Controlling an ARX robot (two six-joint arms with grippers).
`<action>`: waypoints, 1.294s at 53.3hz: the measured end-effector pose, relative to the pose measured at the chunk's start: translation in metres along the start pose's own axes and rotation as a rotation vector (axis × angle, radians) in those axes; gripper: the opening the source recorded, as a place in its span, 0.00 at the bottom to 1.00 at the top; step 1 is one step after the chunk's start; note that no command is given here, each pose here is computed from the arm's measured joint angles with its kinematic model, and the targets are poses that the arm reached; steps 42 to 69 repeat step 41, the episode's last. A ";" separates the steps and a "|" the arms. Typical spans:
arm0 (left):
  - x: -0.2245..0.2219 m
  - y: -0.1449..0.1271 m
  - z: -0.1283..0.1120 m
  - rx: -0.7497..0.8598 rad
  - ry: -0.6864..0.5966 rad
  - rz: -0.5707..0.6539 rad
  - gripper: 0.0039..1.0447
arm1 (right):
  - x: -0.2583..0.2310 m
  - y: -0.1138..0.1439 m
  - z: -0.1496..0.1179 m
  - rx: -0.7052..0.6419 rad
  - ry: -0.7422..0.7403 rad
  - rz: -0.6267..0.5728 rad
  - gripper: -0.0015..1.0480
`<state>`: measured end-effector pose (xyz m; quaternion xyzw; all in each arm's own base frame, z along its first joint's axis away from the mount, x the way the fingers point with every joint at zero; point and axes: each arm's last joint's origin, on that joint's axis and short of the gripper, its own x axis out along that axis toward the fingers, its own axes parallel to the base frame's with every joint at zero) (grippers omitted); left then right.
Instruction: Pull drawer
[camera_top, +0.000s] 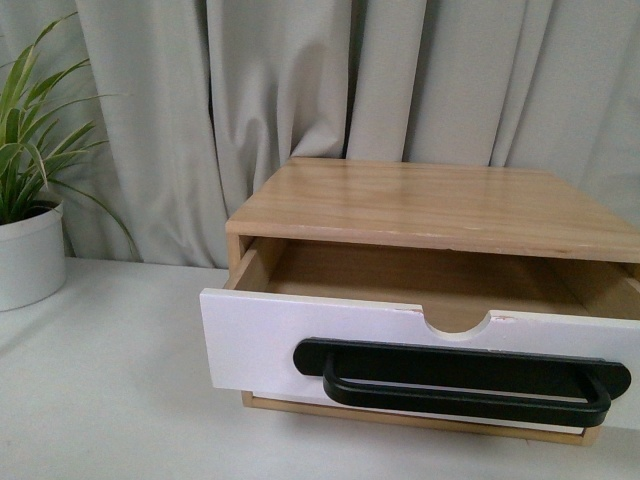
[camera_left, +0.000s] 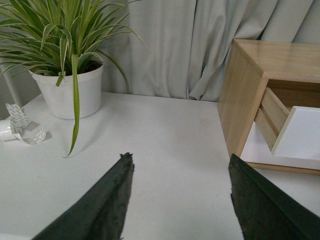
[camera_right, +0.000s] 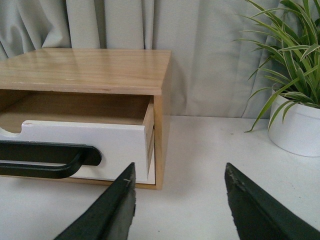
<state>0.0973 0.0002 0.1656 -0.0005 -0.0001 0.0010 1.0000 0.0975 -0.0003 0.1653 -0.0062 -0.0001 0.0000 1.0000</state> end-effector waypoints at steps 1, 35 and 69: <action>0.000 0.000 0.000 0.000 0.000 0.000 0.62 | 0.000 0.000 0.000 0.000 0.000 0.000 0.57; 0.000 0.000 0.000 0.000 0.000 0.000 0.94 | 0.000 0.000 0.000 0.002 0.000 0.000 0.91; 0.000 0.000 0.000 0.000 0.000 0.000 0.94 | 0.000 0.000 0.000 0.002 0.000 0.000 0.91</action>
